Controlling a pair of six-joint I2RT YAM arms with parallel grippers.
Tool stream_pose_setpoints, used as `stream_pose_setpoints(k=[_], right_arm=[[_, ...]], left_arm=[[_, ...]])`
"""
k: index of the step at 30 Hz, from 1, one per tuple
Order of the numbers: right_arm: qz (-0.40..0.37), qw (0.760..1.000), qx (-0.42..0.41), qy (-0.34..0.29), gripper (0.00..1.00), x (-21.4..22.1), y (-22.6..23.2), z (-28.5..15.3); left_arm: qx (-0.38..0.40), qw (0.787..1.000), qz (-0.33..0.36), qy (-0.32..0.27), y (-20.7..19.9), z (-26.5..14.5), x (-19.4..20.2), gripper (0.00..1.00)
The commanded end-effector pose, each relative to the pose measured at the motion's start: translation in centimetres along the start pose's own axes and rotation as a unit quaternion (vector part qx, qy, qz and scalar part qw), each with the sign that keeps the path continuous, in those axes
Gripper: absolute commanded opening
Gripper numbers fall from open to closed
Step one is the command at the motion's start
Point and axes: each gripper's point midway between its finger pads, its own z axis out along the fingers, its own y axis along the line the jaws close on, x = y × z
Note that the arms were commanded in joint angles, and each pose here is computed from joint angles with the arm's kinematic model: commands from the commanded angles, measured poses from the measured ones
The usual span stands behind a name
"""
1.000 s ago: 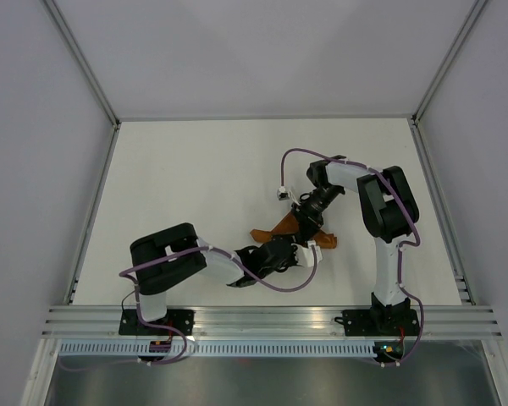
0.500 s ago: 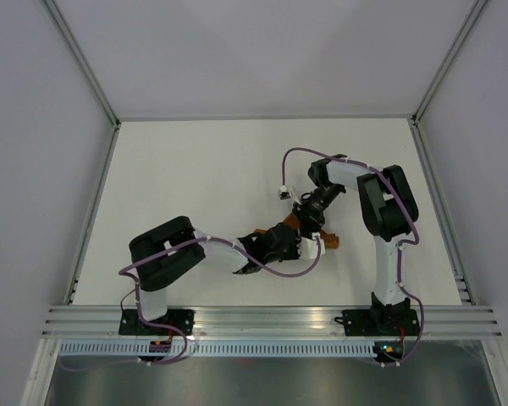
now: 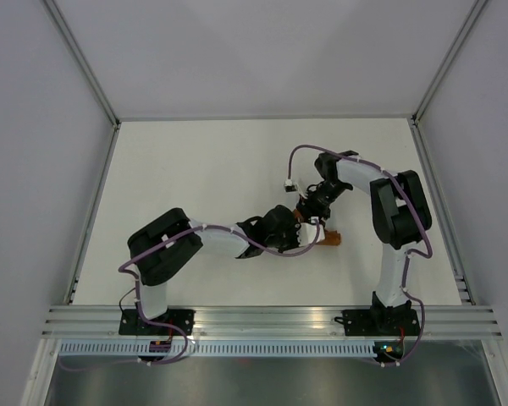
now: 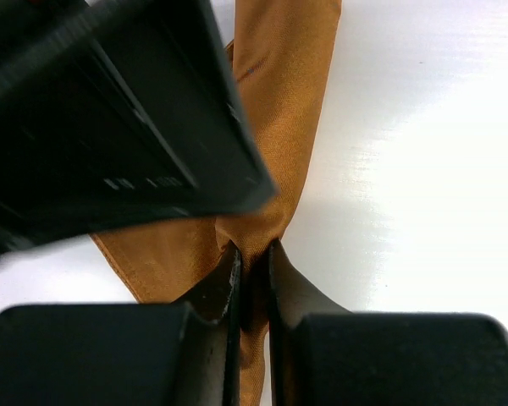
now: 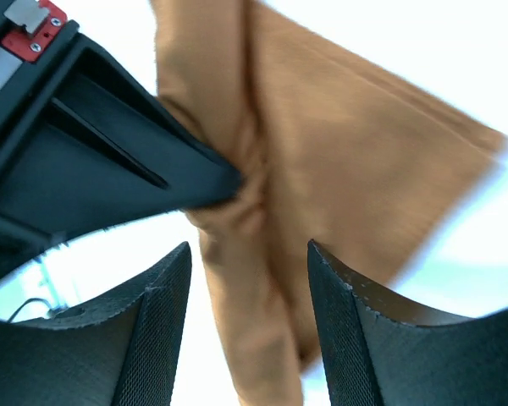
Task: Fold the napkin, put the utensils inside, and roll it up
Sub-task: Roll the napkin at the center of the board.
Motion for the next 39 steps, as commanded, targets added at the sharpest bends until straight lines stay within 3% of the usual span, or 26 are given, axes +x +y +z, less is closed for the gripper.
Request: stream_pose_setpoints(k=[1, 5, 9, 11, 12, 17, 26, 39], right_arm=[[-0.023, 0.995, 0.078, -0.062, 0.63, -1.9, -1.7, -4.0], [-0.024, 0.988, 0.096, -0.12, 0.63, -1.1, -0.6, -6.4], [-0.05, 0.963, 0.192, -0.181, 0.63, -1.0, -0.2, -9.9], [-0.042, 0.957, 0.222, -0.185, 0.63, 0.7, 0.2, -9.1], [-0.085, 0.934, 0.272, -0.215, 0.63, -0.6, 0.6, -11.1], [-0.142, 0.891, 0.349, -0.252, 0.69, 1.0, 2.9, -11.1], [-0.206, 0.887, 0.364, -0.193, 0.7, 1.1, 3.6, -7.0], [-0.281, 0.875, 0.381, -0.104, 0.65, -0.2, 2.2, -0.4]], left_arm=[[0.103, 0.989, -0.071, 0.076, -4.7, -0.1, 4.7, 0.02], [0.134, 0.98, -0.103, 0.102, -4.8, -0.6, 5.6, 0.02], [0.186, 0.966, -0.149, 0.101, -5.0, -0.7, 4.9, 0.02], [0.21, 0.956, -0.181, 0.099, -4.8, -0.7, 4.7, 0.03], [0.241, 0.944, -0.201, 0.104, -5.7, -0.9, 5.0, 0.03], [0.29, 0.916, -0.258, 0.102, -5.1, -0.8, 4.4, 0.03], [0.317, 0.882, -0.328, 0.121, -3.5, -0.4, 4.9, 0.04], [0.321, 0.87, -0.349, 0.136, -2.6, 0.5, 4.6, 0.04]])
